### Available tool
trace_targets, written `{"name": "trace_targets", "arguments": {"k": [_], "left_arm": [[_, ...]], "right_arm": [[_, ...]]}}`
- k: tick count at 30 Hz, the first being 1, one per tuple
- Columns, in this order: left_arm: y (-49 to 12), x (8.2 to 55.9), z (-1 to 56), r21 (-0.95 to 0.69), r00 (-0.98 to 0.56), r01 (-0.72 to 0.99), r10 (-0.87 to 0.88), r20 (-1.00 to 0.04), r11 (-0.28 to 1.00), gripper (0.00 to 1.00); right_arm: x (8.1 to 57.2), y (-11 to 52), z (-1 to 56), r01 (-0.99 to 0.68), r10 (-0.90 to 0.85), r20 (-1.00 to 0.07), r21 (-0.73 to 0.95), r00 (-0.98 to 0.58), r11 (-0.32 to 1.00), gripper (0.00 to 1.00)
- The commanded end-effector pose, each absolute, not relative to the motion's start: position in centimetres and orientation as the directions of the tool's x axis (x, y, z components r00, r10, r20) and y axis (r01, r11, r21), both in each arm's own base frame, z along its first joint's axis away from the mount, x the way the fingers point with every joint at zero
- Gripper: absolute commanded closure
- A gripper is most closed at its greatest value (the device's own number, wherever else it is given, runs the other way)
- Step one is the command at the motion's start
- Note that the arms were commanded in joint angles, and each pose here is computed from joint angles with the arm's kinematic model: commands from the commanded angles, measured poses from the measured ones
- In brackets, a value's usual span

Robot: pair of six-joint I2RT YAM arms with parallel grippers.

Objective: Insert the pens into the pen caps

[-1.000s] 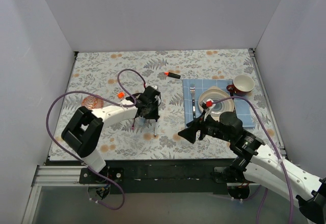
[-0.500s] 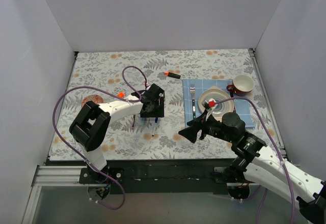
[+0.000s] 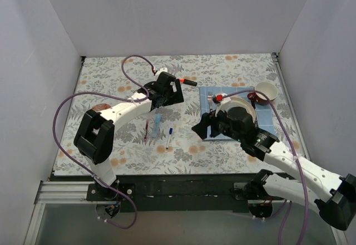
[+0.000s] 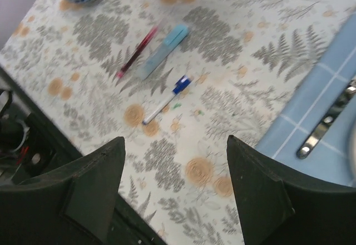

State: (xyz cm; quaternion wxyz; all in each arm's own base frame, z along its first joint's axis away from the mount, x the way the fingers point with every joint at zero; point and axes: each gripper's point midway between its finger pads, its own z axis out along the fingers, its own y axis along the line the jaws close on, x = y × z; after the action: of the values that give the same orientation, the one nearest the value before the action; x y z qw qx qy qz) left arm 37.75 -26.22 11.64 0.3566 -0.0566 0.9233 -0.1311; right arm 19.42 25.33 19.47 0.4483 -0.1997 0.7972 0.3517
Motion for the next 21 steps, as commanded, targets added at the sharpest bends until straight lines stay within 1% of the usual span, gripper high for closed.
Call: {"name": "trace_targets", "arguments": {"k": [1, 3, 4, 5, 6, 7, 8, 9, 11, 12, 13, 14, 15, 16, 17, 18, 21], "left_arm": [[-24.6, 40.0, 14.8, -0.333, -0.643, -0.075, -0.301, -0.704, 0.940, 0.12], [-23.6, 40.1, 16.2, -0.368, -0.596, -0.065, -0.332, -0.731, 0.927, 0.12], [-22.8, 39.4, 14.9, -0.354, -0.607, -0.078, -0.326, -0.725, 0.932, 0.12], [-22.2, 39.1, 14.9, -0.348, -0.606, -0.075, -0.319, -0.728, 0.935, 0.12], [-21.4, 38.8, 15.4, -0.346, -0.598, -0.075, -0.320, -0.735, 0.935, 0.12], [-21.1, 38.4, 15.5, -0.341, -0.594, -0.067, -0.313, -0.741, 0.938, 0.12], [-20.4, 37.7, 14.6, -0.302, -0.607, -0.052, -0.270, -0.748, 0.952, 0.12], [-20.1, 37.4, 14.5, -0.285, -0.608, -0.038, -0.248, -0.754, 0.958, 0.12], [-19.4, 36.5, 14.7, -0.243, -0.610, 0.005, -0.190, -0.769, 0.970, 0.11], [-19.2, 36.2, 14.9, -0.225, -0.611, 0.019, -0.167, -0.774, 0.974, 0.10], [-19.0, 35.8, 15.2, -0.222, -0.616, 0.030, -0.157, -0.772, 0.975, 0.08], [-19.2, 35.5, 15.5, -0.225, -0.620, 0.052, -0.145, -0.771, 0.973, 0.06], [-19.3, 35.2, 15.7, -0.218, -0.621, 0.079, -0.123, -0.774, 0.973, 0.02], [-19.6, 34.7, 15.8, -0.229, -0.631, 0.104, -0.114, -0.767, 0.968, 0.02], [-19.6, 34.3, 16.6, -0.236, -0.621, 0.125, -0.109, -0.776, 0.964, 0.02], [-19.4, 34.0, 16.5, -0.226, -0.621, 0.143, -0.090, -0.779, 0.964, 0.02], [-19.1, 33.2, 17.3, -0.221, -0.597, 0.176, -0.074, -0.798, 0.959, 0.02]], "right_arm": [[27.8, 24.0, 23.5, -0.507, 0.041, -0.902, 0.279, -0.430, 0.815, 0.20], [30.8, 24.9, 23.7, -0.508, 0.035, -0.886, 0.296, -0.462, 0.809, 0.21], [32.7, 24.0, 23.8, -0.480, 0.048, -0.889, 0.290, -0.456, 0.828, 0.21], [34.2, 23.7, 23.8, -0.458, 0.056, -0.888, 0.288, -0.455, 0.841, 0.21], [35.5, 24.6, 22.8, -0.482, 0.043, -0.875, 0.306, -0.482, 0.821, 0.21], [37.4, 24.1, 24.0, -0.472, 0.065, -0.886, 0.306, -0.459, 0.827, 0.21], [38.6, 24.1, 24.1, -0.468, 0.071, -0.887, 0.307, -0.457, 0.829, 0.21], [40.4, 24.6, 22.8, -0.466, 0.072, -0.880, 0.316, -0.469, 0.827, 0.21], [43.0, 24.7, 23.7, -0.478, 0.096, -0.892, 0.325, -0.441, 0.816, 0.22], [44.2, 25.3, 21.6, -0.482, 0.083, -0.879, 0.334, -0.470, 0.810, 0.22], [45.5, 25.4, 21.7, -0.485, 0.090, -0.886, 0.331, -0.455, 0.809, 0.22], [47.1, 26.0, 20.5, -0.496, 0.073, -0.884, 0.325, -0.461, 0.805, 0.22], [47.9, 26.5, 20.2, -0.508, 0.065, -0.885, 0.324, -0.461, 0.798, 0.22], [48.9, 26.3, 19.3, -0.498, 0.058, -0.877, 0.324, -0.476, 0.804, 0.22], [50.3, 26.8, 20.5, -0.507, 0.067, -0.890, 0.317, -0.451, 0.802, 0.22], [51.5, 26.7, 17.7, -0.487, 0.055, -0.870, 0.326, -0.491, 0.810, 0.22], [53.9, 27.5, 15.5, -0.489, 0.064, -0.852, 0.357, -0.519, 0.796, 0.22]]}}
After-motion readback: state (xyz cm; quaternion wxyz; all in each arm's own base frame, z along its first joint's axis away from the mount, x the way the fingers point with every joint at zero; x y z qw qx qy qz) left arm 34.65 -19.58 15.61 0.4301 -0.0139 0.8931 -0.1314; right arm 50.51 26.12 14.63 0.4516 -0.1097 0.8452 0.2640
